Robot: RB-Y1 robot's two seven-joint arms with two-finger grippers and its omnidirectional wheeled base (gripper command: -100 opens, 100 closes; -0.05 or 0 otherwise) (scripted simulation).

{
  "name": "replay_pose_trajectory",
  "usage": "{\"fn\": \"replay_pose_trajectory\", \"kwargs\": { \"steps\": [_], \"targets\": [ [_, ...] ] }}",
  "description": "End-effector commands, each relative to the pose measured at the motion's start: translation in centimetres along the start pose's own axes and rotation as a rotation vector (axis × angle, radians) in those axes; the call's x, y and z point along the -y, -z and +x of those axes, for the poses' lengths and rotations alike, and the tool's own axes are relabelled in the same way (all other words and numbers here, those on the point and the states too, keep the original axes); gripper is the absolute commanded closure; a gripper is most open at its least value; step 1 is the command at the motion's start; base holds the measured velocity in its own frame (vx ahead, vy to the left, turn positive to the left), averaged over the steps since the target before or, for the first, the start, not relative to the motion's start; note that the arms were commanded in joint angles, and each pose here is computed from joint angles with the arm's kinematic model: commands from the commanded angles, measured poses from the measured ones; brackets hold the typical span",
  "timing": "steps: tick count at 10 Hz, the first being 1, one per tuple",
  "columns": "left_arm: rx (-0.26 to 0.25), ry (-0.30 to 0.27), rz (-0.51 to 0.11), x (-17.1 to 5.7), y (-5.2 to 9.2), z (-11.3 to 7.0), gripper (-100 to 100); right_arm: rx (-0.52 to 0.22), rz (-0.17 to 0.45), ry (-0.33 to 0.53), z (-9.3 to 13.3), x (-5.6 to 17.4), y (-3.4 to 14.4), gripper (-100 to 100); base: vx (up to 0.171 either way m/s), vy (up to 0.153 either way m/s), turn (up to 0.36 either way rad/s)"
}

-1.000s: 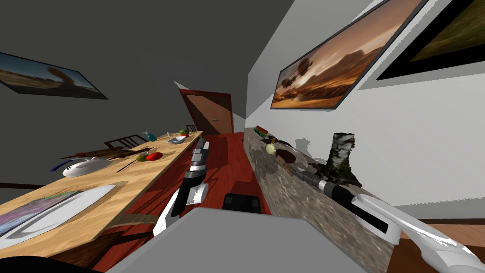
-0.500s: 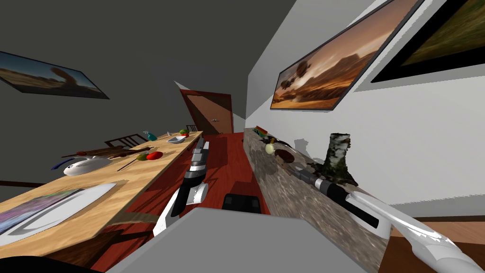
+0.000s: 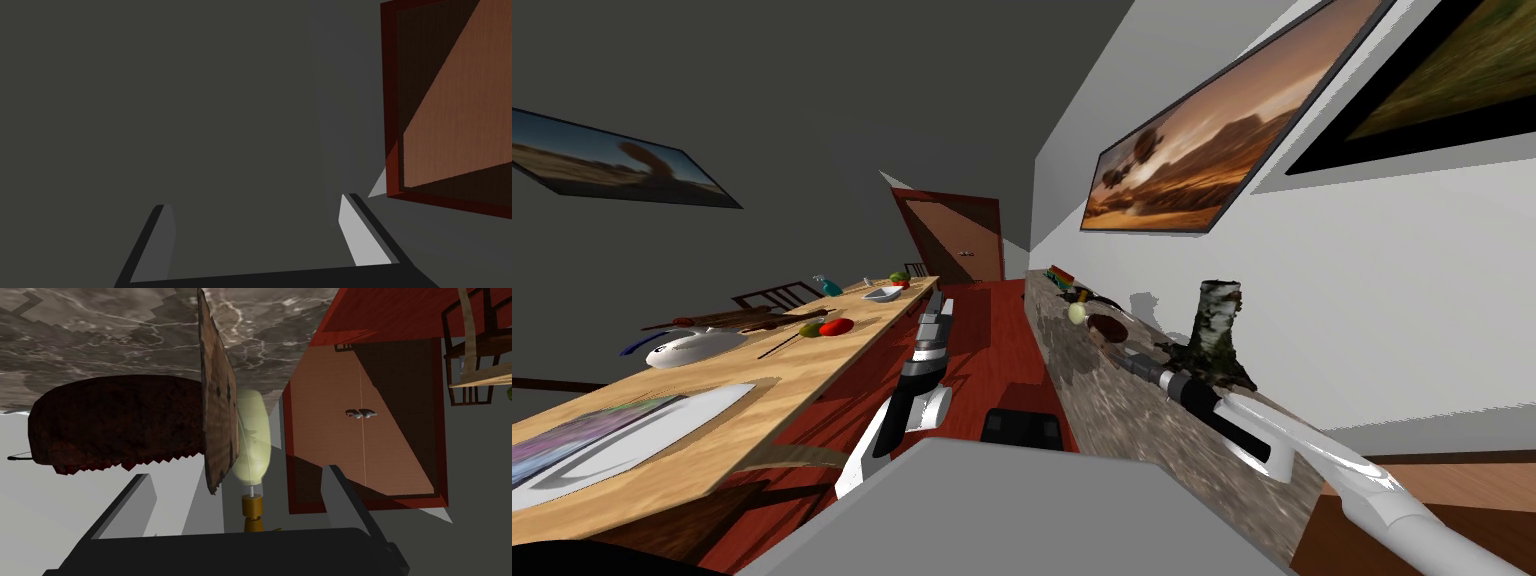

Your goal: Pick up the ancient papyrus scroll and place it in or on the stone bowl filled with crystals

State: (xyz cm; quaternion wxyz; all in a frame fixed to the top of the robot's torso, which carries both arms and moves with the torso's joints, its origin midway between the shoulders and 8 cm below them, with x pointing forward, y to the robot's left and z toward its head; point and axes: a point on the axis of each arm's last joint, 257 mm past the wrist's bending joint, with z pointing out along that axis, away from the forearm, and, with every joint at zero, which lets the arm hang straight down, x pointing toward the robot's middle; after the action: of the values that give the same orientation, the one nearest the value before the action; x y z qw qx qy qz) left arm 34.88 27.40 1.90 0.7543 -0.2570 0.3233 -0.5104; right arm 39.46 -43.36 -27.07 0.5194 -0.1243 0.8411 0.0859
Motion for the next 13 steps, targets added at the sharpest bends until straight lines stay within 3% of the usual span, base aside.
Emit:
{"fn": "replay_pose_trajectory", "kwargs": {
  "steps": [1,3,5,6,10,11,12,13],
  "targets": [
    [0.0,0.0,0.0,0.0,0.0,0.0,0,0.0,0.004,-0.001,-0.2,-0.8,-0.8,-100,-0.006,-0.069,0.003],
    [0.0,0.0,0.0,0.0,0.0,0.0,0,-0.001,0.005,-0.003,-0.5,-2.1,-1.6,-100,-0.002,-0.068,0.004],
    [0.0,0.0,0.0,0.0,0.0,0.0,0,-0.001,0.006,-0.003,-0.4,-1.9,-1.5,-100,-0.003,-0.028,0.004],
    [0.0,0.0,0.0,0.0,0.0,0.0,0,-0.001,0.008,-0.003,-0.4,-1.9,-1.5,100,0.0,0.0,0.0],
    [0.0,0.0,0.0,0.0,0.0,0.0,0,0.0,0.008,-0.004,-0.4,-1.9,-1.5,100,0.0,0.0,0.0],
    [0.0,0.0,0.0,0.0,0.0,0.0,0,0.0,0.008,-0.004,-0.4,-1.9,-1.5,0,0.0,0.0,0.0],
    [0.0,0.0,0.0,0.0,0.0,0.0,0,-0.001,0.011,-0.001,-0.2,-0.6,-0.8,100,0.016,0.069,0.002],
    [0.0,0.0,0.0,0.0,0.0,0.0,0,-0.001,0.007,-0.001,-0.2,-0.8,-0.8,100,0.015,0.076,-0.015]
  ]
}}
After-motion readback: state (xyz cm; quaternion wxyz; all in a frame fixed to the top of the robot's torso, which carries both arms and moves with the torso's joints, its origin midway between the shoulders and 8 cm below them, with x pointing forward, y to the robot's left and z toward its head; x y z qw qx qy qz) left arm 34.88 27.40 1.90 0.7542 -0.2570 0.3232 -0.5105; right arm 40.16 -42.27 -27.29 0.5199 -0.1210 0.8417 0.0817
